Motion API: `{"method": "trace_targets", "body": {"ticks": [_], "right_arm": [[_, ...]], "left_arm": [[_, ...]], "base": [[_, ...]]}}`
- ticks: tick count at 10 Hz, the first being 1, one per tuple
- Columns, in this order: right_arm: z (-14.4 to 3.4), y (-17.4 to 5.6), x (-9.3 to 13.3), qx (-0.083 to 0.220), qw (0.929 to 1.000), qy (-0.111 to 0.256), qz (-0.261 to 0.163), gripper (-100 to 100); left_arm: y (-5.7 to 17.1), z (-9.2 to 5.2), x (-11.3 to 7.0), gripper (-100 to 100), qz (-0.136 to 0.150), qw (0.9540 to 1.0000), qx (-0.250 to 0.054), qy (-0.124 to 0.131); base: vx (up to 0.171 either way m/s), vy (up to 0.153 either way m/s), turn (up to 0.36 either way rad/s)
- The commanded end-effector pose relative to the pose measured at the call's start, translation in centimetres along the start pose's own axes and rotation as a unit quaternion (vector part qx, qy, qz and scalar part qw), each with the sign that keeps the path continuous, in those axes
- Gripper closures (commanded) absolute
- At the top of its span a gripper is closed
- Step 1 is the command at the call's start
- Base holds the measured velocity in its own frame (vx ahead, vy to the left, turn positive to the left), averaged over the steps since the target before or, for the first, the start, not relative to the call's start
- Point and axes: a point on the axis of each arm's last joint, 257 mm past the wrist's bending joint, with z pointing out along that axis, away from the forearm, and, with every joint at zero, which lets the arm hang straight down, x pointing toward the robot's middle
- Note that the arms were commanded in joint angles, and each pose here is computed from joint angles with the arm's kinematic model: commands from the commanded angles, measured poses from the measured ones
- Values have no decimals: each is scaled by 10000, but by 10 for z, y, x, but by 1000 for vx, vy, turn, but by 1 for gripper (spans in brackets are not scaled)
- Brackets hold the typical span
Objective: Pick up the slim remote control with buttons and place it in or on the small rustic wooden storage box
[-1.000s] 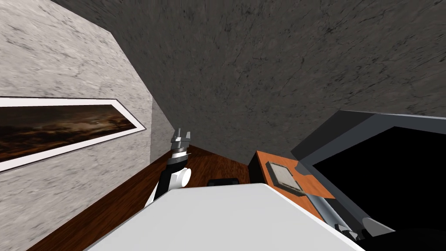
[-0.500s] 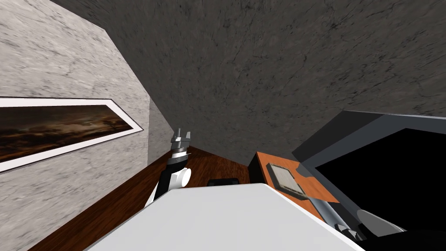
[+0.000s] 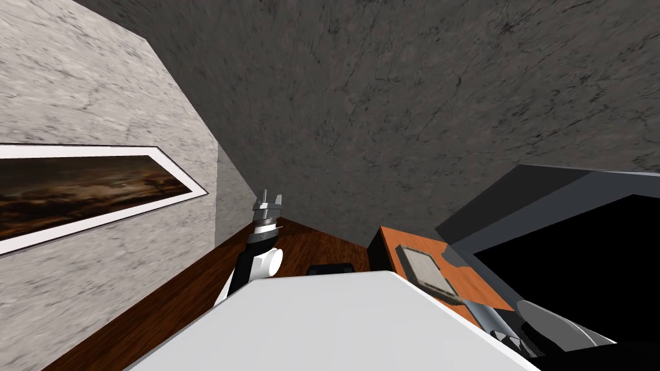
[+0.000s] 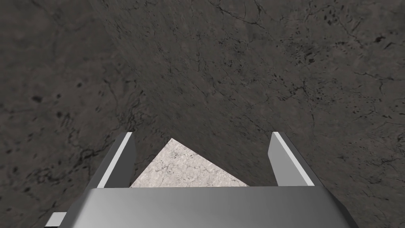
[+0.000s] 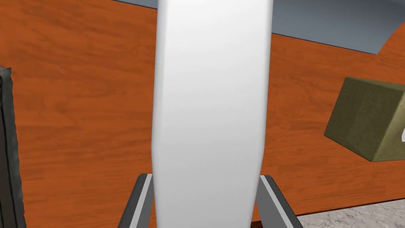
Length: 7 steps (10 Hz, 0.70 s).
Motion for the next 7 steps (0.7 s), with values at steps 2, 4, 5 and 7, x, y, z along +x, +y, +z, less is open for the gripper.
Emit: {"method": "trace_targets", "body": {"ticks": [2, 4, 5, 7], "right_arm": [[-8, -1, -6, -94, 9998, -158, 19, 100], [-17, -7, -3, 3, 9997, -199, 152, 100], [-24, -13, 2, 144, 9993, -204, 292, 100], [-31, -22, 7, 325, 9982, -210, 455, 100]], "left_arm": [[0, 0, 0, 0, 0, 10000, 0, 0], [0, 0, 0, 0, 0, 10000, 0, 0], [0, 0, 0, 0, 0, 10000, 0, 0], [0, 0, 0, 0, 0, 10000, 0, 0]], "base": [[51, -11, 22], [43, -11, 82], [39, -6, 116], [29, -8, 97]]}}
